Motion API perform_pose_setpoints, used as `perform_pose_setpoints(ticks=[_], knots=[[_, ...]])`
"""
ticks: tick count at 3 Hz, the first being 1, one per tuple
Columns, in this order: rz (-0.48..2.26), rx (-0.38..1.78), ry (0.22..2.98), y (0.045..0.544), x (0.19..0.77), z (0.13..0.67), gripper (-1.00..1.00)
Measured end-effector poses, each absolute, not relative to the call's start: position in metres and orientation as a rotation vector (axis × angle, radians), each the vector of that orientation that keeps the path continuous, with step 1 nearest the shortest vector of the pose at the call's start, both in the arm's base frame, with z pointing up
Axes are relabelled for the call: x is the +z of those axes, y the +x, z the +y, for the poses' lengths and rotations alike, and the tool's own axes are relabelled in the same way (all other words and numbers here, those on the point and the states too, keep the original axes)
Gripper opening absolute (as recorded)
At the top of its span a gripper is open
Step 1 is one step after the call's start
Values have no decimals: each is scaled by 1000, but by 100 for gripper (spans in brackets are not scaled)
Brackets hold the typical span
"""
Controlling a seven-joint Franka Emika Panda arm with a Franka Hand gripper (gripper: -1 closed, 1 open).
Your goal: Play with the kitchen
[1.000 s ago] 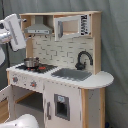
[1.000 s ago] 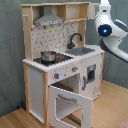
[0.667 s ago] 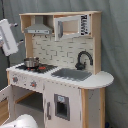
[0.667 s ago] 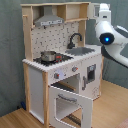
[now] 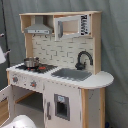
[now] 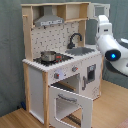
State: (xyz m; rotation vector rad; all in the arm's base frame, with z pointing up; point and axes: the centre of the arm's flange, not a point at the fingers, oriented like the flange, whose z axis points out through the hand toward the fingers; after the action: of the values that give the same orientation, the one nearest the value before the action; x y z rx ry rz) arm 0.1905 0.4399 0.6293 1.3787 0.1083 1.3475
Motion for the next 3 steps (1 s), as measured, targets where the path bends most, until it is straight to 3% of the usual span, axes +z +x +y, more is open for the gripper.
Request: perform_pose_setpoints(ticks=[3], knots=[[375, 1471, 1300, 115, 516, 536, 100]])
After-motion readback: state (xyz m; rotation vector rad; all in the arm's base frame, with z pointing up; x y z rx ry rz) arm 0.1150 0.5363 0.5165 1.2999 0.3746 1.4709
